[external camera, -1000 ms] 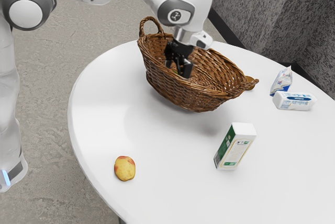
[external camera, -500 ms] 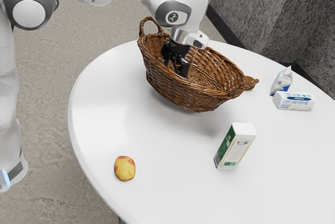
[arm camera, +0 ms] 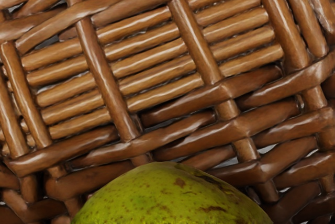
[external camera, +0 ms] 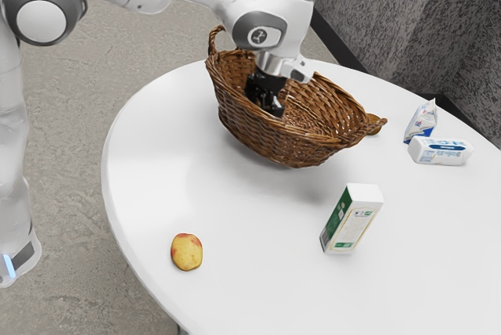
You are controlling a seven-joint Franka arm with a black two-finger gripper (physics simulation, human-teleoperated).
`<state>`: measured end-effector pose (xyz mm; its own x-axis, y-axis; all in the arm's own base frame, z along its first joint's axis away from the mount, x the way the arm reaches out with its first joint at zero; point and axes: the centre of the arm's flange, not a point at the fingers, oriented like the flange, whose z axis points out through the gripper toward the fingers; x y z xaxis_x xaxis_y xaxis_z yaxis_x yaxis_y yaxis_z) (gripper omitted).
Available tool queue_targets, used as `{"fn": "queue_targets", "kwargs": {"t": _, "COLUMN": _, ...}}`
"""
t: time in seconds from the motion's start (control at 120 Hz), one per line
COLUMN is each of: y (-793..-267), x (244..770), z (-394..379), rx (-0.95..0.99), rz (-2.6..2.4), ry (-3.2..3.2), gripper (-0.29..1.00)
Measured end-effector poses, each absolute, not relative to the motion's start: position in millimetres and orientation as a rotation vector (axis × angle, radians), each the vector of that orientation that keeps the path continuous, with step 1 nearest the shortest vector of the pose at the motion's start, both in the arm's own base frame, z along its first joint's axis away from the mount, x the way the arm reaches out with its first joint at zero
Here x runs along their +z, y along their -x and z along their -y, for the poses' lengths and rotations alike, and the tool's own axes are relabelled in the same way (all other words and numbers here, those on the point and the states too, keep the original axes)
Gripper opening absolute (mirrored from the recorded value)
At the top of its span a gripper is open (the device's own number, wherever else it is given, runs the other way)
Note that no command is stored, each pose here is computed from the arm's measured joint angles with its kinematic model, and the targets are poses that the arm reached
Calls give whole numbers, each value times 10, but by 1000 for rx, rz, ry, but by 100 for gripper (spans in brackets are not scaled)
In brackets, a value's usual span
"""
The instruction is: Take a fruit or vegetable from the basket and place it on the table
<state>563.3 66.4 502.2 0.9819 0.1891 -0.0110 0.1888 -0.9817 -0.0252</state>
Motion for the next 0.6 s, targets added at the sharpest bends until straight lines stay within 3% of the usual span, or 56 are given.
{"fn": "queue_targets", "kwargs": {"t": 0.275, "y": -5706, "x": 5920, "z": -709, "rx": -171, "rz": 297, "ry": 3099, "gripper": 34}}
{"fn": "queue_targets", "kwargs": {"t": 0.45, "y": -5389, "x": 6237, "z": -698, "rx": -139, "rz": 309, "ry": 3122, "gripper": 32}}
{"fn": "queue_targets", "kwargs": {"t": 0.6, "y": -5139, "x": 6317, "z": 98, "rx": -87, "rz": 117, "ry": 3148, "gripper": 32}}
